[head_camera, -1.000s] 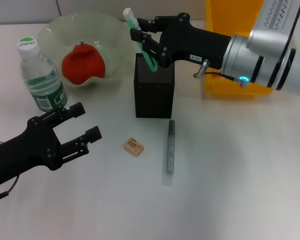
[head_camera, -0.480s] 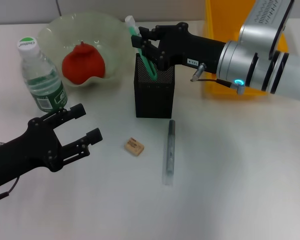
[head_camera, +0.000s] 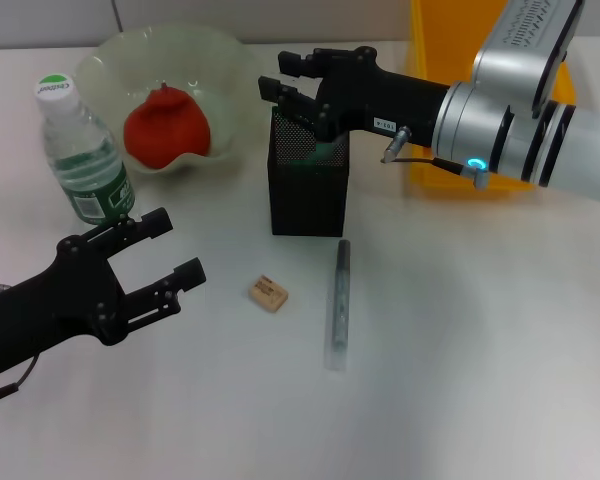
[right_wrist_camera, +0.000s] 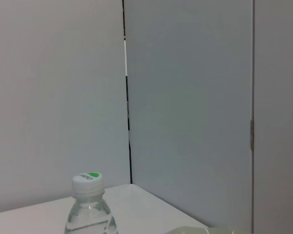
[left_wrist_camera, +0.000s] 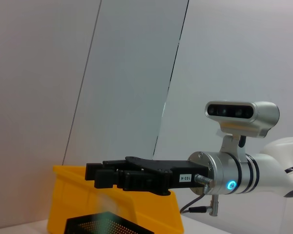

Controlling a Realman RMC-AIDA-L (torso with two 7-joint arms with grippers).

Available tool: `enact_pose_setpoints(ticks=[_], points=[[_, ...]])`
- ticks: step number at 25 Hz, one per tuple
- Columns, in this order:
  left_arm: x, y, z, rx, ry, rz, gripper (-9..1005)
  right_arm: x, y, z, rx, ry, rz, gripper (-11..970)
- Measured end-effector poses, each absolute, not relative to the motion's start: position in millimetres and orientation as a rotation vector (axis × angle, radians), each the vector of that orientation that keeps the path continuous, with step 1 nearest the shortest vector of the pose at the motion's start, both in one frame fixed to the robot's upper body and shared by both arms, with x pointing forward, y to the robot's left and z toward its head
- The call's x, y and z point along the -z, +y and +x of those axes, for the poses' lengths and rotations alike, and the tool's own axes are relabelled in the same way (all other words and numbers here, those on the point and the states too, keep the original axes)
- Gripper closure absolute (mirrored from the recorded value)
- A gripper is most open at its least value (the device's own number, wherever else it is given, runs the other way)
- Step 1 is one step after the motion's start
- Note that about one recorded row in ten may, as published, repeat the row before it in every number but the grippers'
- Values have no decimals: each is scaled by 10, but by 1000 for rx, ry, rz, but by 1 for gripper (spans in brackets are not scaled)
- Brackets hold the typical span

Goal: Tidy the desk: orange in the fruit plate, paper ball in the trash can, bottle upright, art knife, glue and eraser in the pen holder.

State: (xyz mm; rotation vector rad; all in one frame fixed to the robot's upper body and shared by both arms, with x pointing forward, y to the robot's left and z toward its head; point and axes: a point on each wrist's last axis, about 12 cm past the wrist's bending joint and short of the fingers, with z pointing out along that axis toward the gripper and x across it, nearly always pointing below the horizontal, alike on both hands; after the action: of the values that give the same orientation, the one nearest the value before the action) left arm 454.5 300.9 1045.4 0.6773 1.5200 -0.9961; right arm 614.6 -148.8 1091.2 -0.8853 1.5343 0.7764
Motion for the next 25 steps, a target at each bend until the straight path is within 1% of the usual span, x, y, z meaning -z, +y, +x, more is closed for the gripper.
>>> enact_pose_setpoints(ticks=[1, 3, 13, 16, 18, 23, 25], points=[[-10454, 3009, 4545, 996, 1520, 677, 228, -10912, -1488, 6147, -776, 1535, -885, 757], [-10454, 3010, 4545, 995, 1520, 678, 228, -10911, -1488, 6146, -776, 1535, -885, 521], [-10464, 3003, 4570, 993, 1517, 688, 228, -10909, -1520, 6142, -780, 1534, -852, 299], [-10466, 3000, 4574, 992, 1516, 689, 228, -10916, -1554, 6150, -779, 1532, -807, 281], [-10465, 2998, 4574, 989, 1514, 692, 228, -10924, -1638, 6167, -768, 1525, -720, 269], [-10460, 2996, 4578, 978, 1512, 688, 228, -10932, -1723, 6187, -751, 1523, -648, 269], [-10440, 2984, 4579, 976, 1519, 668, 228, -10933, -1848, 6185, -737, 1512, -557, 270]])
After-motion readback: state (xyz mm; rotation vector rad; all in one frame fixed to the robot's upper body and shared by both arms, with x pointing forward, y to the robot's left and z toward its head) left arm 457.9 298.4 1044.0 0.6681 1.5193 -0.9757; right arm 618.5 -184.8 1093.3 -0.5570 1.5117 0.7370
